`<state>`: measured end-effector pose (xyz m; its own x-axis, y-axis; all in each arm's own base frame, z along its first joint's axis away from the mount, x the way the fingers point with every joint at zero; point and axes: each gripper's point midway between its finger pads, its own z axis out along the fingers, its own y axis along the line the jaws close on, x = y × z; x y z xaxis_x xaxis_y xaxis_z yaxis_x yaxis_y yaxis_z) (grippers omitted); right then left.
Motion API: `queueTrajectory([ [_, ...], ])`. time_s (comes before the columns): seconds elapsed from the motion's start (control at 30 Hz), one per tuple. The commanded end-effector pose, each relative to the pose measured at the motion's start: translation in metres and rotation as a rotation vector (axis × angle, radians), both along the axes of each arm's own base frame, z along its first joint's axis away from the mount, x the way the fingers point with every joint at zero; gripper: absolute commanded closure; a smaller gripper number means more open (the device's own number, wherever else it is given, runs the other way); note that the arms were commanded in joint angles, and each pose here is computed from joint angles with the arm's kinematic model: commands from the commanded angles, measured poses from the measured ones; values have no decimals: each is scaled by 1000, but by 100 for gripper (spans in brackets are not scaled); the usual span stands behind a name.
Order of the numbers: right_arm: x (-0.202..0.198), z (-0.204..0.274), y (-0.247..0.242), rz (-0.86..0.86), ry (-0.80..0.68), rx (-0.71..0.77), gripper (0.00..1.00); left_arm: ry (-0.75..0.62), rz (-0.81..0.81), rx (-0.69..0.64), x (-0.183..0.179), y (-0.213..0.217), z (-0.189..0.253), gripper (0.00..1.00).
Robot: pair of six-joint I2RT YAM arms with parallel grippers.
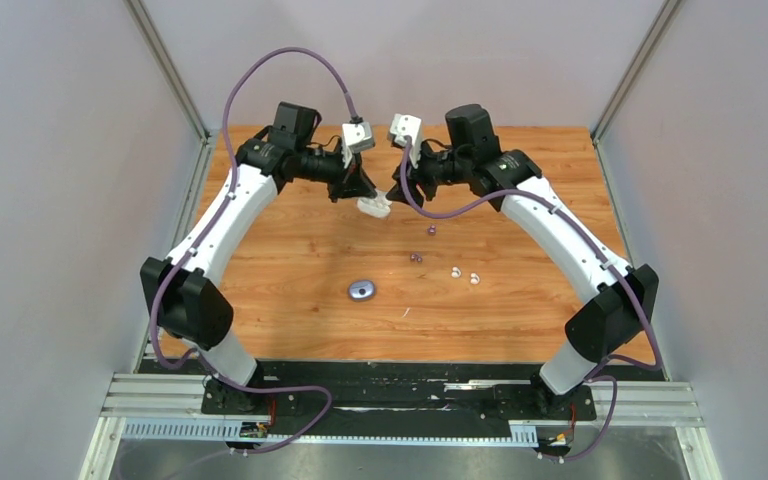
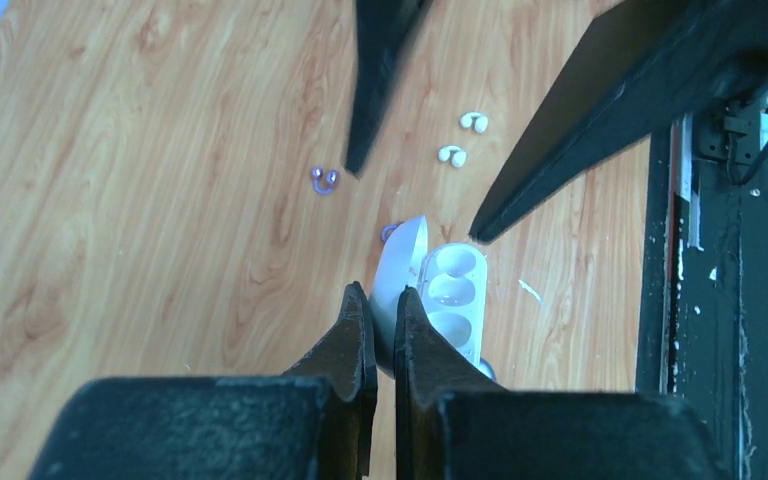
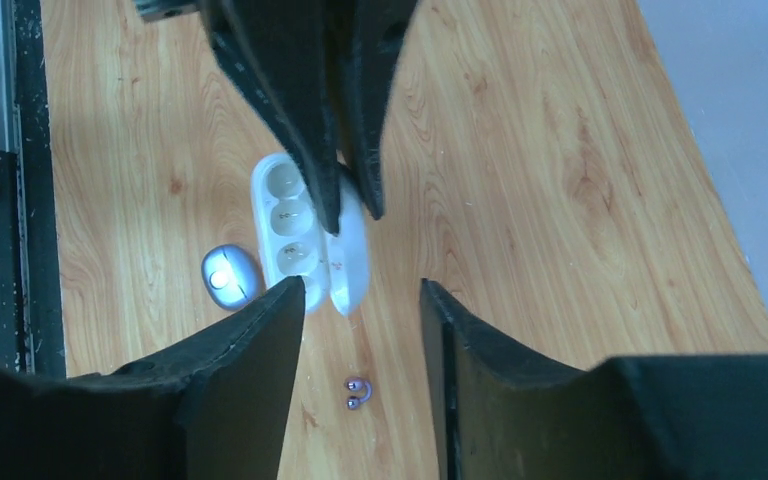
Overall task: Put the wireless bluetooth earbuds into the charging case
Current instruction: Adjust the charging case.
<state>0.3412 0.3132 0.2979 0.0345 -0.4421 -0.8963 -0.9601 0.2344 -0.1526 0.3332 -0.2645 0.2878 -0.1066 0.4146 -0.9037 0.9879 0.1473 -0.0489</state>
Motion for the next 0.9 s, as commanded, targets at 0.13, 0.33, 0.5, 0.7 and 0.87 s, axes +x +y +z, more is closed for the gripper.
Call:
queueTrajectory([
  [0.13, 2, 67, -40, -111, 318, 309, 46, -195, 203, -192, 5, 7, 47, 100],
  [0.33, -10, 45, -36, 0, 501, 354, 42, -286, 311, -376, 4, 12, 82, 100],
  [0.5, -15, 57, -26, 129, 542, 393, 41, -255, 308, -412, -1, 10, 88, 100],
  [0.7, -19, 71, -15, 211, 468, 400, 45, -151, 257, -443, -11, 2, 84, 100],
  [0.87, -14, 71, -11, 201, 468, 410, 48, -111, 228, -453, -15, -3, 82, 100],
])
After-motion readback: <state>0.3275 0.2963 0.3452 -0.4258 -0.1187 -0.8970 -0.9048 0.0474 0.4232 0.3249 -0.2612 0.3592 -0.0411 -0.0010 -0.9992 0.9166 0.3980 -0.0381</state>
